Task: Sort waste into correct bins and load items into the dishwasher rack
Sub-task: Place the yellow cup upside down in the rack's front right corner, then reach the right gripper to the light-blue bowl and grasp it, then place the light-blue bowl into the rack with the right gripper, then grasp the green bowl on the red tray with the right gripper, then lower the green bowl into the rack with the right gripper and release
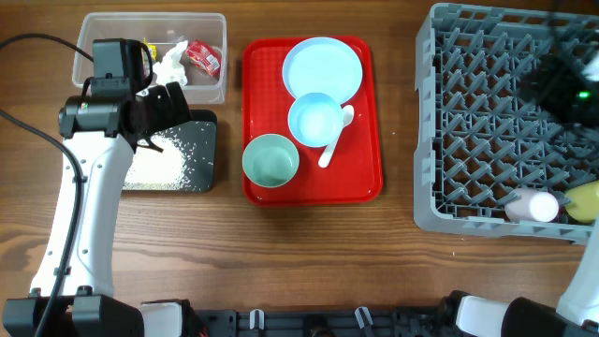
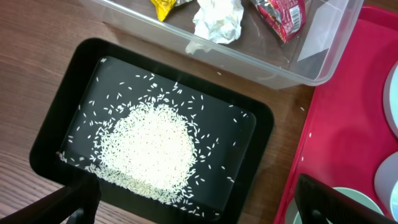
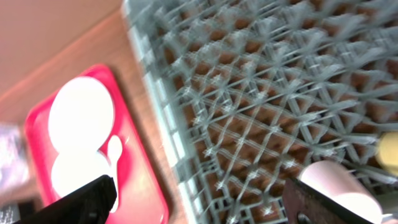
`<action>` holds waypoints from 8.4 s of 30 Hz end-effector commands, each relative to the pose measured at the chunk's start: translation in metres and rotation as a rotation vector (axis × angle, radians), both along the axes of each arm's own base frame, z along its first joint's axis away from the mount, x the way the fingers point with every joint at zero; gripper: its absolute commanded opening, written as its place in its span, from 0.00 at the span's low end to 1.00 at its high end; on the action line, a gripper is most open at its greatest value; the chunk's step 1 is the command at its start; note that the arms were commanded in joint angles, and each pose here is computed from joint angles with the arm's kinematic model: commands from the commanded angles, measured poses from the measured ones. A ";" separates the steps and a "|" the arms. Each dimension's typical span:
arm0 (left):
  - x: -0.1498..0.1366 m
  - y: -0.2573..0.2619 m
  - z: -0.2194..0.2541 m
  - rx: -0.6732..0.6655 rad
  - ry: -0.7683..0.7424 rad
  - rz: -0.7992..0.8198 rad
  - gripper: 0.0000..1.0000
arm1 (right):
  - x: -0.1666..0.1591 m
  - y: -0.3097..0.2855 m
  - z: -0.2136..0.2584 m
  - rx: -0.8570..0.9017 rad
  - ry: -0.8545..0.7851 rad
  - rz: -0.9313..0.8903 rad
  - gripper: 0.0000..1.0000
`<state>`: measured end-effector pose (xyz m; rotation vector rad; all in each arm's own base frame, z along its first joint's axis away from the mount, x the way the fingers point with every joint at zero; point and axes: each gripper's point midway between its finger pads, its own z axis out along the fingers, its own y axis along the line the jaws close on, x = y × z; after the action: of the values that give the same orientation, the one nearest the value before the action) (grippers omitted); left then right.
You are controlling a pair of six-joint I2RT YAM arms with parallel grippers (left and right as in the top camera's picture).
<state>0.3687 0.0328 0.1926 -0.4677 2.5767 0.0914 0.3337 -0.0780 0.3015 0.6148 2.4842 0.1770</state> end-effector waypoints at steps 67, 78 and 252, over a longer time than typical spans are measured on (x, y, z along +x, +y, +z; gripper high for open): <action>0.001 0.004 0.006 0.003 -0.018 0.026 1.00 | 0.081 0.111 -0.024 -0.510 -0.043 0.004 0.04; 0.001 0.004 0.006 0.003 -0.018 0.026 1.00 | 0.107 -0.021 0.010 -0.865 -0.092 -0.403 0.04; 0.001 0.004 0.006 0.003 -0.018 0.026 1.00 | 0.023 -0.008 -0.145 -0.944 0.574 -0.326 0.04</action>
<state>0.3686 0.0333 0.1926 -0.4686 2.5764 0.0954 0.3546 -0.0834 0.1631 0.6750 2.5420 -1.3256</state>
